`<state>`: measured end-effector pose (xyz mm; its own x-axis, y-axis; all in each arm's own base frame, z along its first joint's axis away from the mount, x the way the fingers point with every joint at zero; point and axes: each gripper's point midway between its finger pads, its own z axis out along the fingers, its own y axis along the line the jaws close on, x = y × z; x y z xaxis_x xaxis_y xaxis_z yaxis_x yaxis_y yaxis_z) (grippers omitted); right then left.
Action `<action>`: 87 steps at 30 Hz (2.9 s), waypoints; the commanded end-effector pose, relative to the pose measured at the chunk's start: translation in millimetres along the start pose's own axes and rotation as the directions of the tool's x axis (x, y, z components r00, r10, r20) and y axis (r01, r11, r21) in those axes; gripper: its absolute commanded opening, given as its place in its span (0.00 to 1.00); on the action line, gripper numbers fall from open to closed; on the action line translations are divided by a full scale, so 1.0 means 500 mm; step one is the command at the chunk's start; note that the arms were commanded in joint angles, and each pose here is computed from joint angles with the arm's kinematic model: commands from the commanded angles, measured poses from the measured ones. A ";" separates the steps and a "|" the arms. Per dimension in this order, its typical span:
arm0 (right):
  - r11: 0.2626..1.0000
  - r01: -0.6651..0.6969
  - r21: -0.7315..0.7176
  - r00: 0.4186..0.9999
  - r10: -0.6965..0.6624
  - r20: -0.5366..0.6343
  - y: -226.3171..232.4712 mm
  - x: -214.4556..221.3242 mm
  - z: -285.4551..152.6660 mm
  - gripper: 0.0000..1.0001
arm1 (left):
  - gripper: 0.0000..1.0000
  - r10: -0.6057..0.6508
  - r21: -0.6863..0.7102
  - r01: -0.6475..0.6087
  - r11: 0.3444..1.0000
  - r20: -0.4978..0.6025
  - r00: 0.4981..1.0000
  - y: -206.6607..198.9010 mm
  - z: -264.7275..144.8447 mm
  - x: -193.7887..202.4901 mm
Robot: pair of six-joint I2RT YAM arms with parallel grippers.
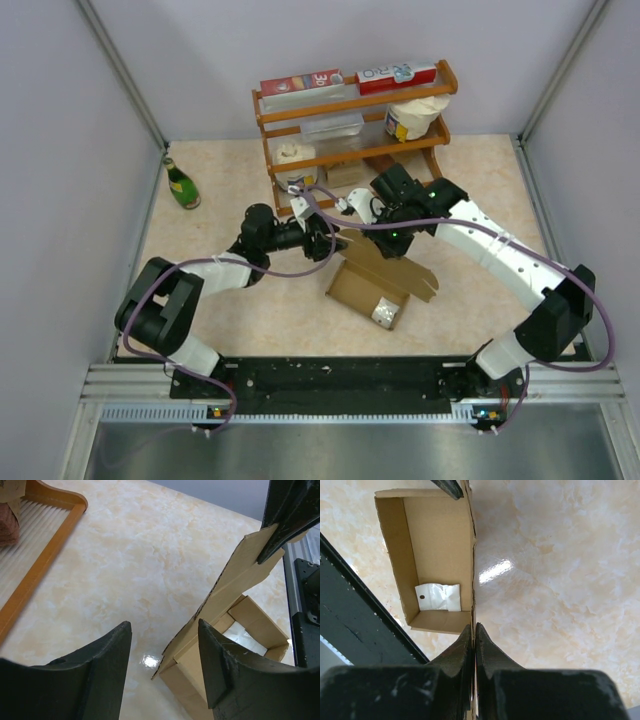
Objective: Fold the paper box
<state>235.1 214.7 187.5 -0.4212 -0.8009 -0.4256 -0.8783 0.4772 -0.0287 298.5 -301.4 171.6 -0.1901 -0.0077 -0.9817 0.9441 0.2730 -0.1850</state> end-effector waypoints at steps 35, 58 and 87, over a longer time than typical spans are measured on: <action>1.000 0.001 -0.020 1.000 -0.001 0.014 0.018 -0.004 -0.006 0.00 | 0.29 0.102 0.052 -0.097 0.994 -0.116 0.988 -0.060 0.035 -0.012; 0.999 -0.042 0.013 0.998 0.041 0.046 0.007 -0.021 -0.002 0.12 | 0.00 0.017 -0.020 -0.020 1.000 -0.162 0.987 -0.055 0.033 0.000; 0.729 -0.682 0.068 0.680 0.597 0.426 -0.097 0.148 -0.036 0.70 | 0.00 -0.033 -0.185 -0.008 0.983 -0.213 0.976 0.000 0.013 0.040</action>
<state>231.6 117.5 163.0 -0.7487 -0.1695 -0.6409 -0.3460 0.9245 0.1598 292.7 -307.8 147.9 -0.2875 0.2057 -0.9354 0.8815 0.4387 -0.1745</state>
